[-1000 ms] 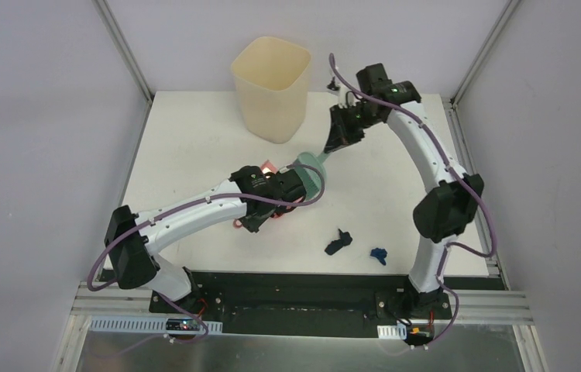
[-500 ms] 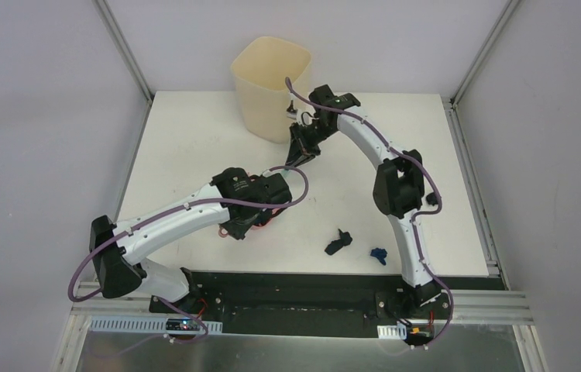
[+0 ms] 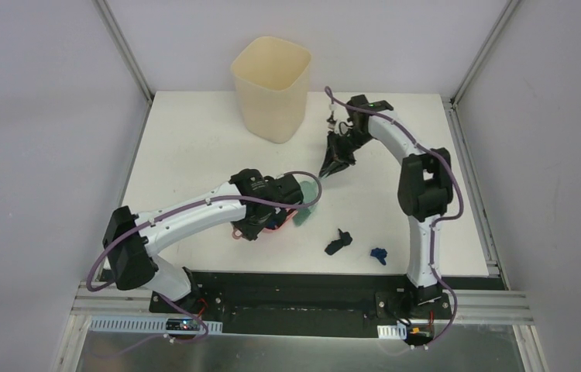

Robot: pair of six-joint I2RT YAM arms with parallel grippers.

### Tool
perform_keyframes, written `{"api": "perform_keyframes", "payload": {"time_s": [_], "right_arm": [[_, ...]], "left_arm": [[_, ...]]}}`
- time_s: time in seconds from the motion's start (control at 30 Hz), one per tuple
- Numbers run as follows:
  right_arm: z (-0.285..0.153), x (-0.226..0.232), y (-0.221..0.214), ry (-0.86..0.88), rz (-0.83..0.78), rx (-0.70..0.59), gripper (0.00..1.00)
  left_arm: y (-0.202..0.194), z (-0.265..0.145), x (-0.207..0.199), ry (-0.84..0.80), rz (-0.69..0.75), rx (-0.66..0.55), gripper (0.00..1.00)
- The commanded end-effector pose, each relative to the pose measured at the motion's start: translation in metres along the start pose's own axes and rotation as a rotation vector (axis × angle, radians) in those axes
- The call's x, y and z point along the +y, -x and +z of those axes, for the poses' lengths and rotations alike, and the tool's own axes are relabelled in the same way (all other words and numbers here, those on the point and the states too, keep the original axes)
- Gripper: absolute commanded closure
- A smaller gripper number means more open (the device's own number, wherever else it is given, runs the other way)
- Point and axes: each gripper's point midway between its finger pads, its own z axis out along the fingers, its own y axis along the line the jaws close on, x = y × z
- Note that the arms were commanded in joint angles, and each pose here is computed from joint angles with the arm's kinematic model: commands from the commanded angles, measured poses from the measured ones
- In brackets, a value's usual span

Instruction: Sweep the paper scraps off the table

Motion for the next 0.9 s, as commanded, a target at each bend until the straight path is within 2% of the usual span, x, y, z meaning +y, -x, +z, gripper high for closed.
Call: {"api": "perform_keyframes", "payload": {"time_s": [0.0, 0.17, 0.33, 0.5, 0.7, 0.87], "right_arm": [[-0.067, -0.008, -0.016, -0.096, -0.076, -0.142, 1.00], [-0.126, -0.004, -0.040, -0.062, -0.107, -0.208, 1.00], [-0.159, 0.010, -0.082, 0.009, -0.219, -0.106, 1.00], [-0.155, -0.005, -0.129, -0.006, -0.434, -0.019, 1.00], [-0.126, -0.026, -0.157, 0.004, -0.457, 0.091, 1.00], [-0.104, -0.054, -0.131, -0.132, -0.452, 0.077, 1.00]], "left_arm": [[0.026, 0.002, -0.018, -0.071, 0.059, -0.059, 0.87], [0.034, 0.016, -0.031, -0.096, 0.155, -0.024, 0.87], [0.024, 0.021, -0.044, -0.136, 0.205, 0.015, 0.87], [0.014, 0.018, -0.051, -0.166, 0.209, 0.007, 0.87], [0.000, 0.015, -0.068, -0.220, 0.223, 0.017, 0.86], [-0.002, 0.020, -0.076, -0.206, 0.261, 0.042, 0.86]]}}
